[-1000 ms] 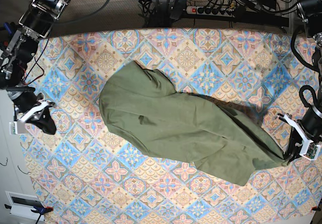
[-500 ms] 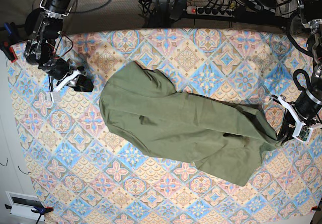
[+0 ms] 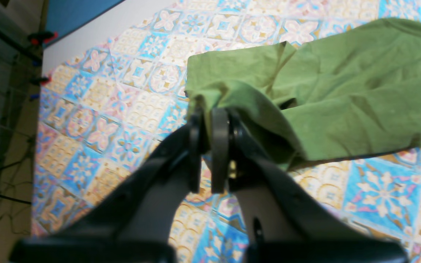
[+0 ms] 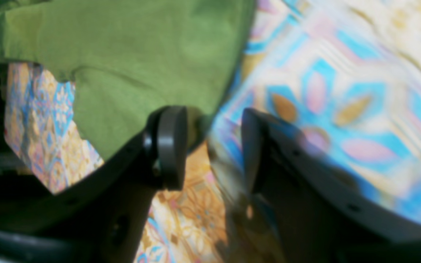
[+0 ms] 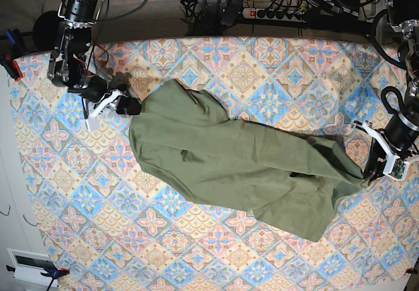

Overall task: Layout the t-shirt on the table in an organized manner, then fold the t-shirt properly
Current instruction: 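Grasp the t-shirt collar end with the right gripper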

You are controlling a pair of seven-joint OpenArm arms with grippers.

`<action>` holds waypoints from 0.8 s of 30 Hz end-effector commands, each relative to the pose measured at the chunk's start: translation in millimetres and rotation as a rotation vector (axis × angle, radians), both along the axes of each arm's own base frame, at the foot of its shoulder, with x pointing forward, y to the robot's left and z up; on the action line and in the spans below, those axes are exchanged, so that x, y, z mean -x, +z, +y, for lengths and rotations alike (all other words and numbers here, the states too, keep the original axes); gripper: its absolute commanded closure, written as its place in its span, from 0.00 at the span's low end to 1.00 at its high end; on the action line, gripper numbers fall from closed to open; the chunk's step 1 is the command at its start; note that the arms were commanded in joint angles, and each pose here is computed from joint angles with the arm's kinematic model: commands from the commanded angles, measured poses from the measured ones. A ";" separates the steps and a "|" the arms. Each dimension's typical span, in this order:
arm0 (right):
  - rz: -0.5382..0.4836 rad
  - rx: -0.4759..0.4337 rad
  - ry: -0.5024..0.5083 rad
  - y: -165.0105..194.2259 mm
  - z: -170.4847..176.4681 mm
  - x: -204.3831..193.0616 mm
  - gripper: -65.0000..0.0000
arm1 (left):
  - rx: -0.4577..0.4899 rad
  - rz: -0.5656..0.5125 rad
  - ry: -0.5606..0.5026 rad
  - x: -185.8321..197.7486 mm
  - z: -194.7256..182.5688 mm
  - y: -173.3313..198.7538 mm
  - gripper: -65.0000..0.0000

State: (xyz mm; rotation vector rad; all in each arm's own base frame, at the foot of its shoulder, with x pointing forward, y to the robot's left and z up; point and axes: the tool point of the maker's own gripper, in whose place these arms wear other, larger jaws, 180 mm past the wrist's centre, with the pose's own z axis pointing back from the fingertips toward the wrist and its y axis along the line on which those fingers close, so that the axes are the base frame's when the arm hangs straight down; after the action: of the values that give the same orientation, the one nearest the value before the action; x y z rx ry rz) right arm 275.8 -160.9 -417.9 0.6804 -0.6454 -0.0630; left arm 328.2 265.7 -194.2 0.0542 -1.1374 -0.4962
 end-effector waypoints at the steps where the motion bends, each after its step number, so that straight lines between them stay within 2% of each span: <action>1: -0.068 -0.014 0.001 15.8 1.6 -15.1 0.63 | -0.013 -0.046 -0.014 -1.6 -0.7 15.5 1.00; 5: -0.038 -0.035 0.019 3.7 13.2 -11.1 0.63 | -0.011 -0.045 -0.014 -1.3 -0.9 14.8 1.00; 9: -0.077 -0.085 0.018 15.0 32.4 -32.0 0.63 | -0.011 -0.042 -0.013 -0.5 -0.7 13.9 1.00; 12: -0.053 -0.116 0.010 7.8 40.5 -31.1 0.63 | -0.011 -0.047 -0.013 -1.4 -0.7 15.4 1.00; 19: -0.046 -0.117 0.007 5.4 40.1 -30.2 0.64 | -0.011 -0.047 -0.013 -1.4 -0.7 15.4 1.00; 21: -0.056 -0.113 0.010 8.9 39.7 -31.6 0.69 | -0.012 -0.048 -0.013 -1.7 -0.5 15.9 1.00; 23: -0.060 -0.113 0.004 9.5 38.5 -32.4 0.84 | -0.012 -0.050 -0.013 -1.7 -0.6 16.1 1.00; 24: -0.062 -0.110 0.003 10.0 36.8 -32.8 0.94 | -0.012 -0.050 -0.013 -1.7 -0.6 16.1 1.00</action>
State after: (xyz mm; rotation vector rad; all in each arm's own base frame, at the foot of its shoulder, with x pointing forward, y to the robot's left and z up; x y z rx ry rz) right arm 295.9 -117.7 -423.3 0.7863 -0.6432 -0.0836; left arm 325.9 264.0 -195.2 0.0518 -1.1347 -0.5034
